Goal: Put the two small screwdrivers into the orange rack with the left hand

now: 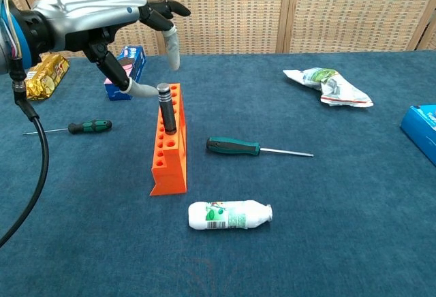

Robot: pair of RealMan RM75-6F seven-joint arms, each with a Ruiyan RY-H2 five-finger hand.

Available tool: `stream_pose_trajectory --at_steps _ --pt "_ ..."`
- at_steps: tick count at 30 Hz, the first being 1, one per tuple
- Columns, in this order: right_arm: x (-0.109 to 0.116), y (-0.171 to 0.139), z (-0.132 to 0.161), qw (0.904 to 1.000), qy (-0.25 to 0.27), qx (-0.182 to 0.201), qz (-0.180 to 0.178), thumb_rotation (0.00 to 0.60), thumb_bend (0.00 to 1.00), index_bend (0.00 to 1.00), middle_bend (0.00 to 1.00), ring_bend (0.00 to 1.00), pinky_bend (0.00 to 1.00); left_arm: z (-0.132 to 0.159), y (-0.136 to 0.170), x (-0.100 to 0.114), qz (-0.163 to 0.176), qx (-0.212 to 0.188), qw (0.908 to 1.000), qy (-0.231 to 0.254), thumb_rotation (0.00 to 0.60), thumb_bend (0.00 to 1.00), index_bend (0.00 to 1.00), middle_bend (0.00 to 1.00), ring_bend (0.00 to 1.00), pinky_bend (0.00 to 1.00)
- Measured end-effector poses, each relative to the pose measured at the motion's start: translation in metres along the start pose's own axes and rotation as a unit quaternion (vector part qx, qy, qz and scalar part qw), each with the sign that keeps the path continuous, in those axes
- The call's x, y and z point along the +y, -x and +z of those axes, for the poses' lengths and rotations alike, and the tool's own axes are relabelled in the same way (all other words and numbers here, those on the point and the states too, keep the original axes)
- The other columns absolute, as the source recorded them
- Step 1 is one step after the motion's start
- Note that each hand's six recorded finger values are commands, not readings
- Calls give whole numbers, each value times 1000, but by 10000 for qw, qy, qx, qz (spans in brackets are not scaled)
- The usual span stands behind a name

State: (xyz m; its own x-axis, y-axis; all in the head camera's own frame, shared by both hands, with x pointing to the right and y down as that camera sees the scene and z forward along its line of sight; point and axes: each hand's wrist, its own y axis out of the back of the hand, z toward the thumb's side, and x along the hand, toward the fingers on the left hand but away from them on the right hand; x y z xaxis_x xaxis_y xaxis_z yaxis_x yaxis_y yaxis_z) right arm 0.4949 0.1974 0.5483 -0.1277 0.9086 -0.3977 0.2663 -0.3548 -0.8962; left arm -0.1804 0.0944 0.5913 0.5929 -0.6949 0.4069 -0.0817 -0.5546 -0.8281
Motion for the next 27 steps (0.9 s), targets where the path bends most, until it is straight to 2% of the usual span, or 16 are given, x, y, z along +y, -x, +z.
stream_pose_trajectory --at_steps 9,13,17,20,24,27 --pt "0 0 0 10000 2 -10 5 600 0 0 0 0 0 -3 -1 3 24 57 9999 133 600 254 451 0 0 0" --pt "0 0 0 10000 7 -4 3 600 0 0 0 0 0 -8 5 16 204 90 9995 208 600 253 406 0 0 0" --pt "-1 0 1 10000 3 23 13 600 0 0 0 0 0 -28 16 37 425 291 9985 178 600 227 402 0 0 0" --pt "-1 -1 3 10000 -14 52 11 600 0 0 0 0 0 -52 25 44 466 572 9973 27 600 208 402 0 0 0" --pt "-2 -2 4 10000 -51 62 18 600 0 0 0 0 0 -82 30 37 360 962 9947 -96 600 203 402 0 0 0" --pt "-4 -1 3 9999 -88 40 27 600 0 0 0 0 0 -109 32 24 173 1321 9910 -112 600 203 402 0 0 0"
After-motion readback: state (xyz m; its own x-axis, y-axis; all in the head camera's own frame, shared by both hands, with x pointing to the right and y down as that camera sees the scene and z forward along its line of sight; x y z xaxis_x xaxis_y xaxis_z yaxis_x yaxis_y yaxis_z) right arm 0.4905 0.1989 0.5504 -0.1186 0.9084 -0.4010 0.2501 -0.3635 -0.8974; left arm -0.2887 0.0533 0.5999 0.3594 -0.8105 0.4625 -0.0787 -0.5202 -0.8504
